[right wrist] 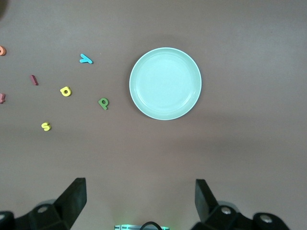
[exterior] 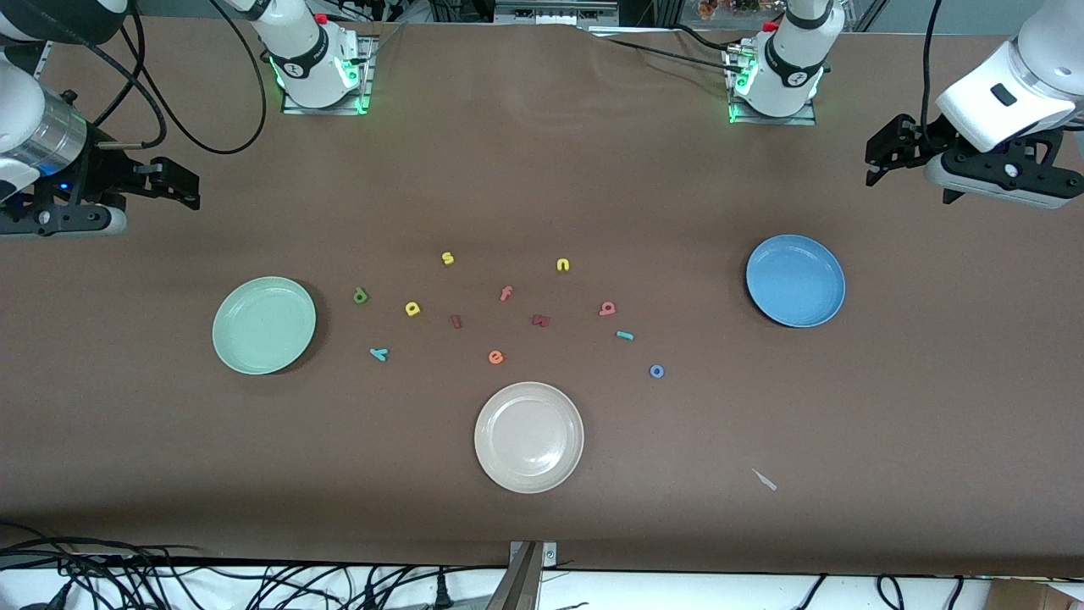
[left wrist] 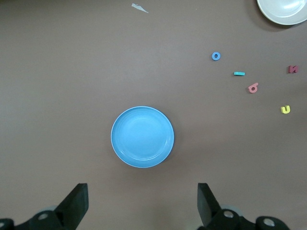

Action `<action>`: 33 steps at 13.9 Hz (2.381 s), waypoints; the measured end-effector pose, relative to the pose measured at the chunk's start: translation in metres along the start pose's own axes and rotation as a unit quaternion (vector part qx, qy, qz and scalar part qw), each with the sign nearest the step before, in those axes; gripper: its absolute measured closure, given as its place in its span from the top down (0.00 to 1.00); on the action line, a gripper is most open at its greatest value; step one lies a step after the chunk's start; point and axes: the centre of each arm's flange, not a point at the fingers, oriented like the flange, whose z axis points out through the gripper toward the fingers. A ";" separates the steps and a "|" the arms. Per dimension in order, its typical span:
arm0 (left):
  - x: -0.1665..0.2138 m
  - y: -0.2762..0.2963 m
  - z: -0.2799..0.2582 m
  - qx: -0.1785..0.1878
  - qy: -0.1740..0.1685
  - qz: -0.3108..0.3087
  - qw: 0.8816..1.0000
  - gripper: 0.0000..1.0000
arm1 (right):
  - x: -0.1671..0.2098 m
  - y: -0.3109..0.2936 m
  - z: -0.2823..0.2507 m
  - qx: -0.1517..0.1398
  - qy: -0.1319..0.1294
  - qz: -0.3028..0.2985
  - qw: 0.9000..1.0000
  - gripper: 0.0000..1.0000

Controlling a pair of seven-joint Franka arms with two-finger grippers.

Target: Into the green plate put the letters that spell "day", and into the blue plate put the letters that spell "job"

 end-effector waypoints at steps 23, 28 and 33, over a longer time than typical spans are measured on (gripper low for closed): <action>-0.005 -0.028 0.021 -0.015 -0.049 -0.035 0.998 1.00 | 0.000 0.000 0.000 0.000 0.000 0.000 1.000 1.00; -0.006 -0.032 0.021 -0.016 -0.052 -0.039 0.998 1.00 | 0.000 0.000 0.000 0.000 0.000 0.000 1.000 1.00; -0.004 -0.022 0.021 -0.014 -0.053 -0.036 0.998 1.00 | 0.000 0.000 0.000 0.000 0.000 0.000 1.000 1.00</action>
